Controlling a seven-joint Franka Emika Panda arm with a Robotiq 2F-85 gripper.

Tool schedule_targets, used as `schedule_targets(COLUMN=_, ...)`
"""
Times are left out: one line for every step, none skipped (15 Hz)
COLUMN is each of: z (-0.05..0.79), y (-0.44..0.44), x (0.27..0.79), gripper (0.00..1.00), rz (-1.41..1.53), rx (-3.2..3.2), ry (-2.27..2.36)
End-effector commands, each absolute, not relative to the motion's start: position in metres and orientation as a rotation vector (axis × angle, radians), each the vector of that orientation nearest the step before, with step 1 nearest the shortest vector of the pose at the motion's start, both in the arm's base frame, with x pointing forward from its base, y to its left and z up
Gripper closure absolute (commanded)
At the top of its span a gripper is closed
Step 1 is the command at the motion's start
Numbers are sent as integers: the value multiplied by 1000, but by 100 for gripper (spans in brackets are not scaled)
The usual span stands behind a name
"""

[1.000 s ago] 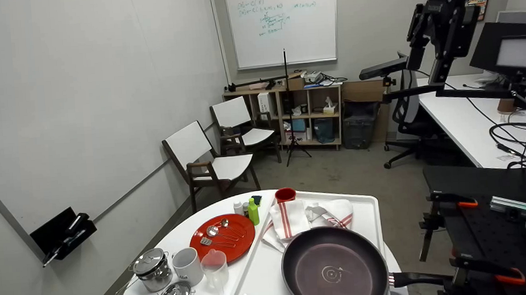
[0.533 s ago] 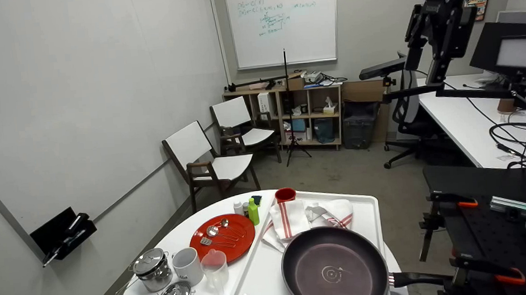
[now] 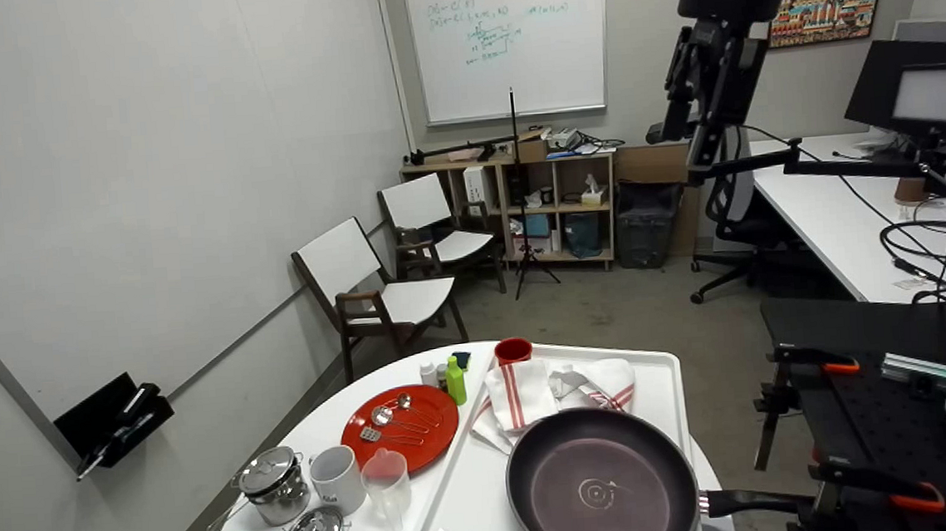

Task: Put the fork and knife in the red cup and move it to the right

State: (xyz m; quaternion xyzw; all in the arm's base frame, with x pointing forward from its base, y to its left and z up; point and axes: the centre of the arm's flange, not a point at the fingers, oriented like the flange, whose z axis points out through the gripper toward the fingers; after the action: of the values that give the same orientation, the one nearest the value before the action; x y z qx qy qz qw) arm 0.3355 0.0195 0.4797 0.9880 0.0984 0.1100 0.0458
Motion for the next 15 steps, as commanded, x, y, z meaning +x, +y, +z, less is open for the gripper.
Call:
schedule_targets(z=482, y=32, x=396, gripper=0, rz=363, rx=3029, ry=322)
schedule_targets(z=482, y=34, x=407, gripper=0, rz=368, rx=3033, ry=321)
schedule_targets(z=482, y=36, x=422, gripper=0, rz=354, rx=3038, ry=318)
schedule_targets(z=482, y=38, x=436, gripper=0, rz=340, rx=3043, ry=317)
schedule_targets(z=482, y=40, x=450, gripper=0, rz=330, rx=3055, ry=312)
schedule_targets(z=483, y=41, x=464, gripper=0, rz=305, rx=3067, ry=315)
schedule_targets(z=482, y=43, x=477, gripper=0, rz=286, rx=3081, ry=319)
schedule_targets(z=481, y=46, x=490, gripper=0, rz=279, rx=3094, ry=316)
schedule_targets(z=477, y=49, x=504, gripper=0, rz=271, rx=3110, ry=310)
schedule_targets(z=474, y=52, x=517, gripper=0, rz=252, rx=3126, ry=309)
schedule_targets(z=468, y=56, x=532, gripper=0, rz=234, rx=3142, ry=312)
schedule_targets(z=463, y=60, x=544, gripper=0, rz=218, rx=3158, ry=307)
schedule_targets(z=456, y=65, x=557, gripper=0, rz=204, rx=3173, ry=298)
schedule_targets(z=450, y=69, x=567, gripper=0, rz=188, rx=3183, ry=295)
schedule_targets(z=443, y=74, x=579, gripper=0, rz=167, rx=3194, ry=289)
